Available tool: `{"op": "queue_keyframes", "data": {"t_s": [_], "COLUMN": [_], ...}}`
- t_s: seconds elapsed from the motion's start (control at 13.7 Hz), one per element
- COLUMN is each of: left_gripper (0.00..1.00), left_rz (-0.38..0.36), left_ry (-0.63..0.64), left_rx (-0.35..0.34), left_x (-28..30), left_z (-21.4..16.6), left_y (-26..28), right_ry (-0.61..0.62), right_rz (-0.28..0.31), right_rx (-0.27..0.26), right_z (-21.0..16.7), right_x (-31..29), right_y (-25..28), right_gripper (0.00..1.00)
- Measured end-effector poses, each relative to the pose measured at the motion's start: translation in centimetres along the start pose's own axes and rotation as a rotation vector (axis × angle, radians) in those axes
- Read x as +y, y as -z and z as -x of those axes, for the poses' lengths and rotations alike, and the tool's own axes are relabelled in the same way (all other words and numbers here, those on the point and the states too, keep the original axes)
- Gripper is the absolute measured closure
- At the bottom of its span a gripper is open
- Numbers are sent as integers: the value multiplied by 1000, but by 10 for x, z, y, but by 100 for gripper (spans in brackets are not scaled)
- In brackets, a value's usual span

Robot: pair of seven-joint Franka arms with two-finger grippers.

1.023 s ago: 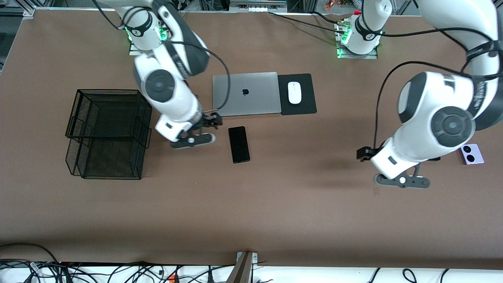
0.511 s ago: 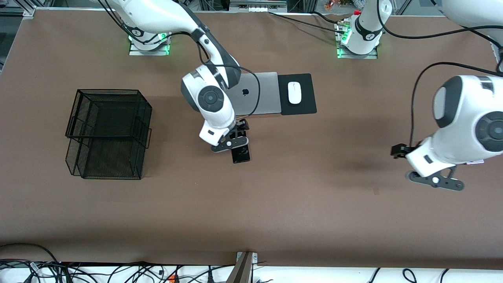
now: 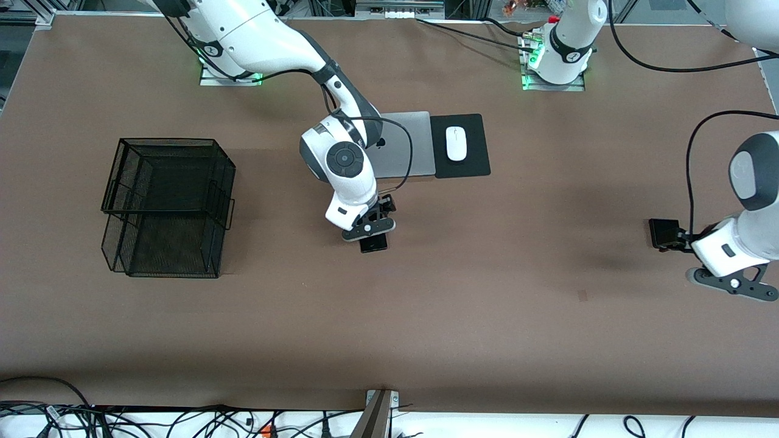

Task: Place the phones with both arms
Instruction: 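Reach the right gripper to the bar phone while the left gripper returns, then grasp the bar phone with the right gripper while the left gripper nears the flip phone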

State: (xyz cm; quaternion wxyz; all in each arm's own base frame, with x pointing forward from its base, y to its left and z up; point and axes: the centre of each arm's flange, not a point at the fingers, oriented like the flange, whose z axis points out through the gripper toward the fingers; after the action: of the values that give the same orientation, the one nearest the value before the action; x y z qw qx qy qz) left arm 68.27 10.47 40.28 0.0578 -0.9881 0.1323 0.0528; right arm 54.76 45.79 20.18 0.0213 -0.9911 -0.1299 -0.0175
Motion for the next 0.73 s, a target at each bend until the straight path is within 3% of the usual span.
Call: {"op": "queue_keyframes", "data": {"t_s": [0.37,0.73], "left_gripper": [0,0], "left_rz": [32,36], "left_ry": [76,108], "left_rx": [-45,-18], "left_x": [-52,-66], "left_z": [33,54], "left_y": [-51,-113], "right_ry": [-26,-38], "right_rz": [5,5], "right_rx": [0,-1], "right_z": [1,1], "right_x": [4,0], "right_y": [-18,-24], "right_gripper": [0,0]}}
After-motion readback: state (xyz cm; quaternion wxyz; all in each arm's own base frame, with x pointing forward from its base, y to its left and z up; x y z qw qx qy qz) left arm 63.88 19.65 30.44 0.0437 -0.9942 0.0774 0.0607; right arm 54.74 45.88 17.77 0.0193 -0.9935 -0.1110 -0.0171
